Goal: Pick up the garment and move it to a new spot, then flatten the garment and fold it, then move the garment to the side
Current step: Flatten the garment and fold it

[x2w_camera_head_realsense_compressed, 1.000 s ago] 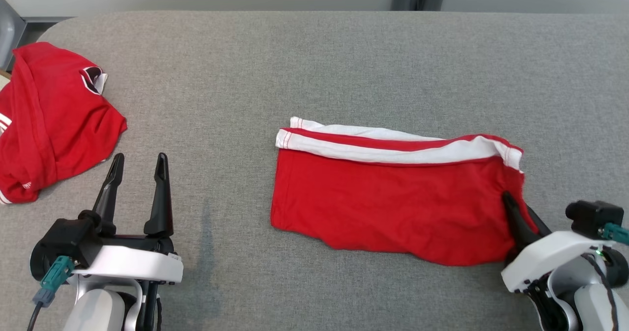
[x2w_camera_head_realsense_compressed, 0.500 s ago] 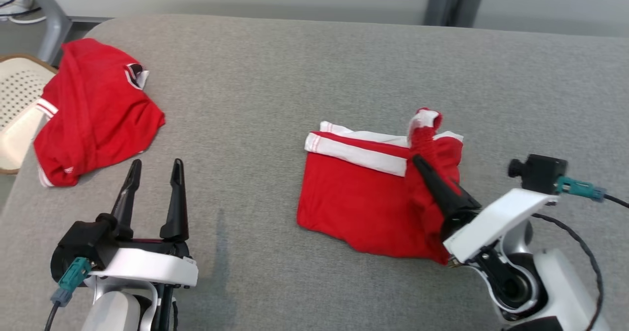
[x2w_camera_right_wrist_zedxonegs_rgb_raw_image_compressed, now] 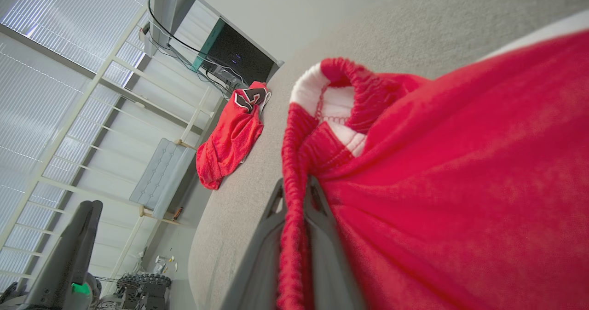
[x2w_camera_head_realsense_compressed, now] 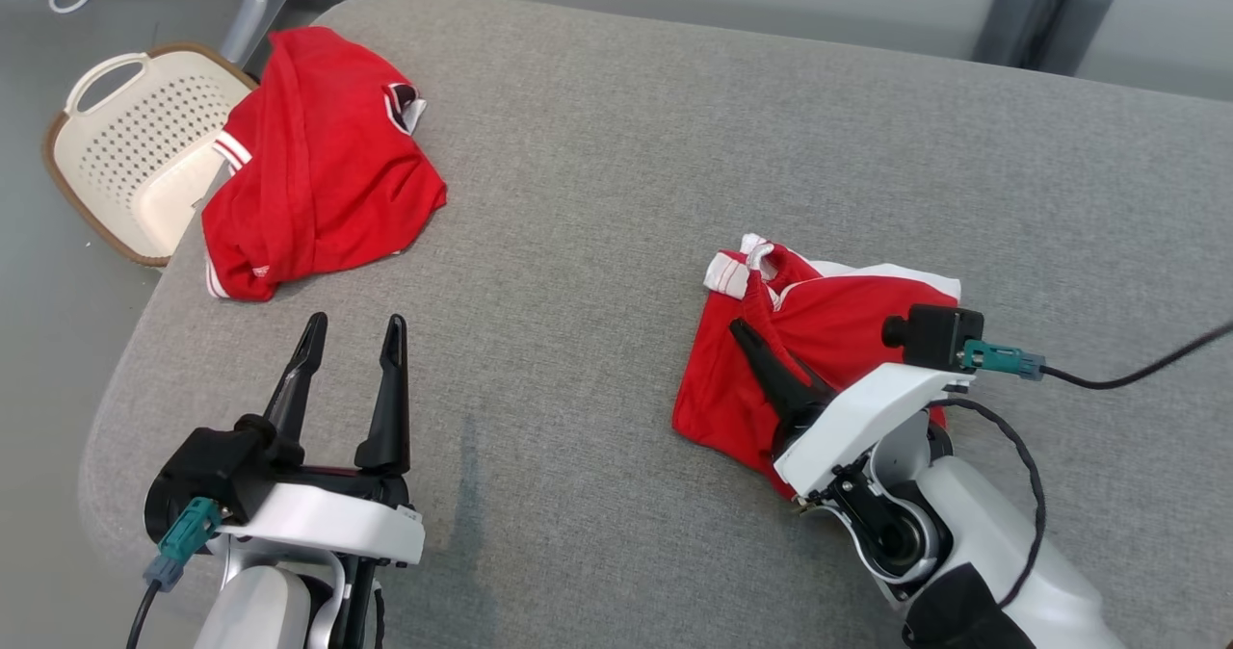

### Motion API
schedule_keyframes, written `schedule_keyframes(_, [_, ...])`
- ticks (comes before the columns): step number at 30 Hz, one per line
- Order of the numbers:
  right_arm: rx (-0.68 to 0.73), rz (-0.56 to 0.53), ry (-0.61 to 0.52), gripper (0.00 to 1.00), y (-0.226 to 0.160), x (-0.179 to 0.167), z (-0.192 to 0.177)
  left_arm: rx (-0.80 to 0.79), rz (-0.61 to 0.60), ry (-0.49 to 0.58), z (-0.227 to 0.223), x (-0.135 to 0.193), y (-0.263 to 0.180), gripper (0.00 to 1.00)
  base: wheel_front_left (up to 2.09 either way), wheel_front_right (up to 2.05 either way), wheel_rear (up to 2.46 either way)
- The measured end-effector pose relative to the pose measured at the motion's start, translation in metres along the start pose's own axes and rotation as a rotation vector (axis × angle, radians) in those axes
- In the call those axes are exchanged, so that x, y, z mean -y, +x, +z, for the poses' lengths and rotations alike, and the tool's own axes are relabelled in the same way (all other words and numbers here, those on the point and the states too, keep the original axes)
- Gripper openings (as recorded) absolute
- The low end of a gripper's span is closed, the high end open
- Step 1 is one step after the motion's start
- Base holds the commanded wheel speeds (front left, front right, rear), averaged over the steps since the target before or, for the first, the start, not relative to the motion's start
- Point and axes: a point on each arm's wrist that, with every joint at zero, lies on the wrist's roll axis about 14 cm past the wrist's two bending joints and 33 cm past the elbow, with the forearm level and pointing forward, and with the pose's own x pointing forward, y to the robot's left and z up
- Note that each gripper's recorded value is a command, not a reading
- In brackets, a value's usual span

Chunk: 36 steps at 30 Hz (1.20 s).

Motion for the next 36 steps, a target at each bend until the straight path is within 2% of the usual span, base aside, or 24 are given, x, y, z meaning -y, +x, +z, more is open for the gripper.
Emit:
schedule_keyframes(4, [0.000,-0.013,-0.045,0.00,0.011,0.005,-0.006,-0.007,0.010,0.001,-0.002,-0.003,-0.002,1.00,0.00,0.00,0.00])
schedule_keyframes(5, [0.004,-0.013,-0.083,0.31,0.012,0.005,-0.006,-0.008,0.010,0.003,-0.003,-0.003,-0.002,1.00,0.00,0.00,0.00])
schedule_keyframes(6, [0.006,-0.007,-0.106,1.00,0.014,0.004,-0.006,-0.009,0.007,0.004,-0.003,-0.003,-0.002,1.00,0.00,0.00,0.00])
schedule_keyframes(10, [0.046,0.002,-0.150,1.00,0.015,0.002,-0.003,-0.011,0.005,0.009,-0.004,-0.002,0.001,1.00,0.00,0.00,0.00])
schedule_keyframes(15, [0.134,-0.002,-0.204,1.00,0.010,0.005,0.018,-0.017,-0.014,0.013,-0.008,0.005,0.006,1.00,0.00,0.00,0.00])
schedule_keyframes(19, [0.228,-0.032,-0.258,1.00,-0.003,0.017,0.052,-0.018,-0.030,0.016,-0.009,0.010,0.012,1.00,0.00,0.00,0.00])
schedule_keyframes(22, [0.345,-0.075,-0.301,1.00,-0.025,0.029,0.088,-0.014,-0.048,0.021,-0.009,0.015,0.017,1.00,0.00,0.00,0.00])
schedule_keyframes(25, [0.431,-0.149,-0.326,1.00,-0.056,0.048,0.107,-0.009,-0.068,0.021,-0.009,0.021,0.021,1.00,0.00,0.00,0.00])
schedule_keyframes(30, [0.534,-0.279,-0.376,1.00,-0.107,0.074,0.127,-0.002,-0.100,0.029,-0.007,0.029,0.026,1.00,0.00,0.00,0.00])
schedule_keyframes(36, [0.594,-0.403,-0.430,1.00,-0.158,0.092,0.133,-0.002,-0.138,0.034,-0.008,0.040,0.028,1.00,0.00,0.00,0.00])
